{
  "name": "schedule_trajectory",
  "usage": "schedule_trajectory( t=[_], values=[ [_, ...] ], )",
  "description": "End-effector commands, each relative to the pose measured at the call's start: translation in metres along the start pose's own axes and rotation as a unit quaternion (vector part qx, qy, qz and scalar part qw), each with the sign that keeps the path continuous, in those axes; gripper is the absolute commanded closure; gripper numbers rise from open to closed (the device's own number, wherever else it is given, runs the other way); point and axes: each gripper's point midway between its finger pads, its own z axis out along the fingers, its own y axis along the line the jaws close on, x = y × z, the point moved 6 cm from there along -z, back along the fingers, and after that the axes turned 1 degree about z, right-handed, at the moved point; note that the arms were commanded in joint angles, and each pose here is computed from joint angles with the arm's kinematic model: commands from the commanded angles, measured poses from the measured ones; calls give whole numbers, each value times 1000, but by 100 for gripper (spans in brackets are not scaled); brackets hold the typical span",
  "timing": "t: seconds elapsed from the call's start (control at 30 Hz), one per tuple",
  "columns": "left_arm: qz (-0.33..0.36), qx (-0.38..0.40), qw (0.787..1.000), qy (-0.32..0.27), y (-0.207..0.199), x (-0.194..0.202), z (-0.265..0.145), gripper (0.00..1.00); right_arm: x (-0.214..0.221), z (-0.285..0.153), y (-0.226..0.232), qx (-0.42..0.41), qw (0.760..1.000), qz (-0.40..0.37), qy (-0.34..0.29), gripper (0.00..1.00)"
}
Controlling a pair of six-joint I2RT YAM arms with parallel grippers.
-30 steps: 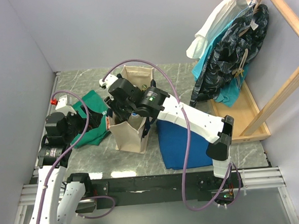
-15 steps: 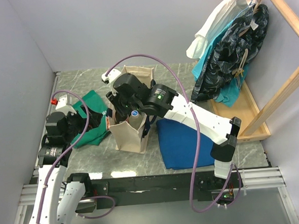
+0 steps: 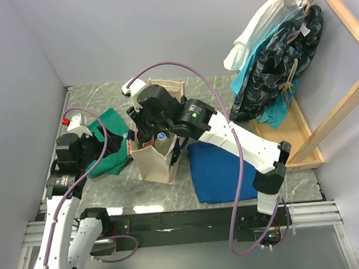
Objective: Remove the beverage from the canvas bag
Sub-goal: Take out the drink from the canvas bag.
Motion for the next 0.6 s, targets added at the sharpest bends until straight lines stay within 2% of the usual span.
schedule_trajectory(
  t=[0.0,0.57],
  values=[
    [6,19,1000,-18,-6,-7,1,4,-85,-84,-11,-10,980,30,-195,100],
    [7,14,1000,-26,-5,-9,-2,4,-92,-101,-21,13,975,21,-220,100]
  ],
)
